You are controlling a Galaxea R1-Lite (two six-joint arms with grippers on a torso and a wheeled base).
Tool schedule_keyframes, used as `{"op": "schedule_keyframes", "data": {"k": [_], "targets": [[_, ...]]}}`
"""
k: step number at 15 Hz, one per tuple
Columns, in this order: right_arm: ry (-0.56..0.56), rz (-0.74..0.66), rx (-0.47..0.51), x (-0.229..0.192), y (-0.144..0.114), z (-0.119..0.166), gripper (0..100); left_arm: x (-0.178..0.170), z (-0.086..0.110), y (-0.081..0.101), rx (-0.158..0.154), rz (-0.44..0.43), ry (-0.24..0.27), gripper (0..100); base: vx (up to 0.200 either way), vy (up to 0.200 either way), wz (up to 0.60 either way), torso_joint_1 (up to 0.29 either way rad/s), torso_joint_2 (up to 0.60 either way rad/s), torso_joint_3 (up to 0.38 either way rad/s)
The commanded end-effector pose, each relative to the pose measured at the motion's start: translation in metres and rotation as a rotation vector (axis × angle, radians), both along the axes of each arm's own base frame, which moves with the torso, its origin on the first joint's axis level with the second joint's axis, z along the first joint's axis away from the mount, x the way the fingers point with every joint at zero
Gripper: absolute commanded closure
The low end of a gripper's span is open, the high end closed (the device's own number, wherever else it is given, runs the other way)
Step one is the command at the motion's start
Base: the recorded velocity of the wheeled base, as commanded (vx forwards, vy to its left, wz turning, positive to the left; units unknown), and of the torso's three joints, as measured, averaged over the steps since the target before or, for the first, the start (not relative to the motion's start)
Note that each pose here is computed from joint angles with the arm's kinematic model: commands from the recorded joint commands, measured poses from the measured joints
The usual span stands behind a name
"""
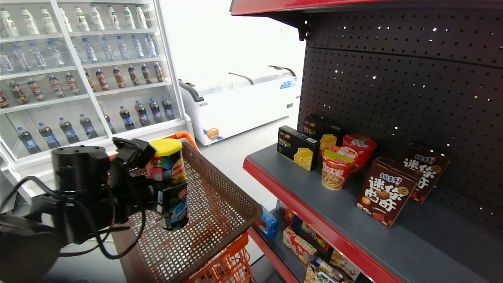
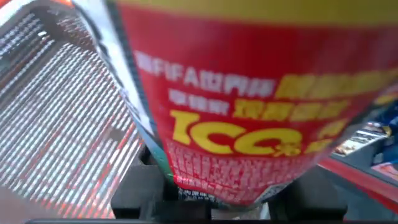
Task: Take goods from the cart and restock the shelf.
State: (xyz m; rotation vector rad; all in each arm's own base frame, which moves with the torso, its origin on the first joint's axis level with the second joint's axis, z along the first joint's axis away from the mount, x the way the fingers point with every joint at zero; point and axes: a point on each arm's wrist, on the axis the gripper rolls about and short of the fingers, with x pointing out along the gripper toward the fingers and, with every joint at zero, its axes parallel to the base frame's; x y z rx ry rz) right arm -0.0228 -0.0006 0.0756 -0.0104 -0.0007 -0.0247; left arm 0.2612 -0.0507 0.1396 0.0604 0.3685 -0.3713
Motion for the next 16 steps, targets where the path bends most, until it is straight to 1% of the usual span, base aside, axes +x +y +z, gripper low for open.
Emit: {"op": "schedule_keyframes", "data": {"k": [1,2,3,4,5,6,7,8,9,10,11,12,14,15,16], "targets": [[-0.001,0.0,0.0,0.0,0.0,0.0,0,-0.078,0.054,0.026,-0.037,0.075,-0.069,100,0.0,0.0,0.0,0.0,0.0,0.0],[-0.001,0.0,0.0,0.0,0.0,0.0,0,-0.1,0.057,0.029,-0.055,0.085,-0.07,100,0.0,0.0,0.0,0.0,0.0,0.0],[-0.001,0.0,0.0,0.0,0.0,0.0,0,-0.115,0.058,0.031,-0.075,0.096,-0.086,100,0.0,0.0,0.0,0.0,0.0,0.0],[-0.001,0.0,0.0,0.0,0.0,0.0,0,-0.132,0.054,0.034,-0.081,0.125,-0.106,100,0.0,0.0,0.0,0.0,0.0,0.0],[-0.001,0.0,0.0,0.0,0.0,0.0,0,-0.142,0.049,0.037,-0.078,0.156,-0.113,100,0.0,0.0,0.0,0.0,0.0,0.0],[-0.001,0.0,0.0,0.0,0.0,0.0,0,-0.146,0.044,0.038,-0.077,0.157,-0.106,100,0.0,0.0,0.0,0.0,0.0,0.0],[-0.001,0.0,0.0,0.0,0.0,0.0,0,-0.156,0.033,0.039,-0.067,0.16,-0.093,100,0.0,0.0,0.0,0.0,0.0,0.0],[-0.001,0.0,0.0,0.0,0.0,0.0,0,-0.171,0.022,0.04,-0.053,0.157,-0.1,100,0.0,0.0,0.0,0.0,0.0,0.0],[-0.001,0.0,0.0,0.0,0.0,0.0,0,-0.18,0.021,0.04,-0.043,0.147,-0.134,100,0.0,0.0,0.0,0.0,0.0,0.0],[-0.001,0.0,0.0,0.0,0.0,0.0,0,-0.187,0.022,0.041,-0.044,0.142,-0.165,100,0.0,0.0,0.0,0.0,0.0,0.0],[-0.001,0.0,0.0,0.0,0.0,0.0,0,-0.194,0.024,0.042,-0.053,0.148,-0.202,100,0.0,0.0,0.0,0.0,0.0,0.0],[0.001,0.002,-0.002,0.0,0.0,0.0,0,-0.199,0.025,0.042,-0.056,0.153,-0.228,100,0.0,0.0,0.0,0.0,0.0,0.0],[-0.001,0.002,0.0,0.0,0.0,0.0,0,-0.207,0.025,0.043,-0.055,0.157,-0.257,100,0.0,0.0,0.0,0.0,0.0,0.0],[-0.001,0.002,0.0,0.0,0.0,0.0,0,-0.211,0.021,0.044,-0.05,0.166,-0.239,100,0.0,0.0,0.0,0.0,0.0,0.0],[-0.001,0.002,0.0,0.0,0.0,0.0,0,-0.218,0.02,0.044,-0.047,0.172,-0.232,100,0.0,0.0,0.0,0.0,0.0,0.0]]}}
